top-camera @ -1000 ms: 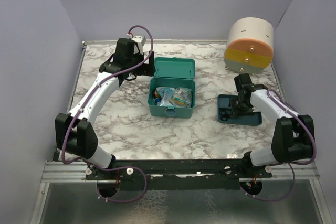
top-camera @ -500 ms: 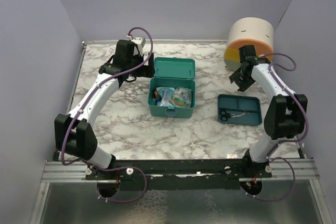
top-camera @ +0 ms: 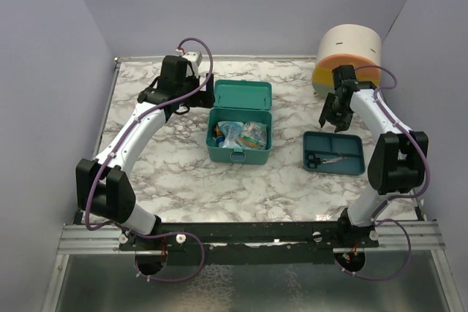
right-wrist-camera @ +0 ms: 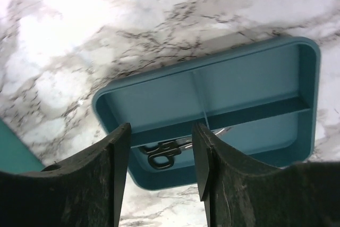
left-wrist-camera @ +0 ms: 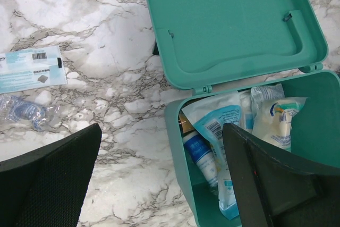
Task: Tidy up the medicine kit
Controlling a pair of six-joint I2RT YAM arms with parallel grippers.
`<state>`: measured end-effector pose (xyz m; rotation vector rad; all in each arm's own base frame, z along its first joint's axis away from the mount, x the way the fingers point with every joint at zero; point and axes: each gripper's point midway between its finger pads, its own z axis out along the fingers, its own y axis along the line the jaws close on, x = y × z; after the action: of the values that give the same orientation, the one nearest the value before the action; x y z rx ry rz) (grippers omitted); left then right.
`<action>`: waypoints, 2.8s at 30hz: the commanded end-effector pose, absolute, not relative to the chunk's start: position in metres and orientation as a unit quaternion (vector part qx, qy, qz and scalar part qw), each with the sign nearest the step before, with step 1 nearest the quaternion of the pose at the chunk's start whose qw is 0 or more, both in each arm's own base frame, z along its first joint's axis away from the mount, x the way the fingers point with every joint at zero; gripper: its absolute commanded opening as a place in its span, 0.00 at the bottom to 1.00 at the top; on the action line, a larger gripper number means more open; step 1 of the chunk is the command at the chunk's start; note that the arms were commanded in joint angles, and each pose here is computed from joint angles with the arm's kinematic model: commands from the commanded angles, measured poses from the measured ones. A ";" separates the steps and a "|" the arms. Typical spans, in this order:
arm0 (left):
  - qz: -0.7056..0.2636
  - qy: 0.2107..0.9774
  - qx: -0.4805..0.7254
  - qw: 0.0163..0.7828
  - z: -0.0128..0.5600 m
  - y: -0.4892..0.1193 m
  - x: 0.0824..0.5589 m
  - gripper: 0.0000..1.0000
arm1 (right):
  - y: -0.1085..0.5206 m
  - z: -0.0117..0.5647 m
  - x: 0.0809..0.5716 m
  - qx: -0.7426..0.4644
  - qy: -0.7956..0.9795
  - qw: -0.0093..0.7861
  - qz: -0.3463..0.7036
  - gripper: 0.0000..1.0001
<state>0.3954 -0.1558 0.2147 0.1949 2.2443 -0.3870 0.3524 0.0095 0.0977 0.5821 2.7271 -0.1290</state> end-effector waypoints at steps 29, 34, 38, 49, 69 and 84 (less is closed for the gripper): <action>-0.132 0.926 0.111 0.337 0.168 -0.153 0.369 0.96 | 0.000 0.096 0.340 0.126 0.977 0.161 -0.065 0.50; -0.130 0.924 0.110 0.344 0.173 -0.152 0.372 0.96 | -0.005 0.074 0.331 0.123 0.979 0.146 -0.066 0.50; -0.128 0.922 0.111 0.349 0.177 -0.152 0.372 0.96 | -0.008 0.056 0.323 0.110 0.983 0.126 -0.072 0.49; -0.130 0.918 0.110 0.357 0.187 -0.152 0.374 0.96 | -0.017 0.025 0.328 0.086 0.985 0.121 -0.089 0.43; -0.127 0.918 0.110 0.360 0.190 -0.152 0.376 0.96 | 0.020 0.026 0.328 0.089 0.987 0.124 -0.039 0.01; -0.127 0.916 0.113 0.362 0.192 -0.151 0.375 0.96 | 0.082 0.016 0.326 0.061 0.992 0.111 -0.027 0.01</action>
<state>0.3719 -0.1506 0.1753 0.2809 2.4053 -0.3301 0.3237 0.0650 0.0247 0.1420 2.8988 -0.1295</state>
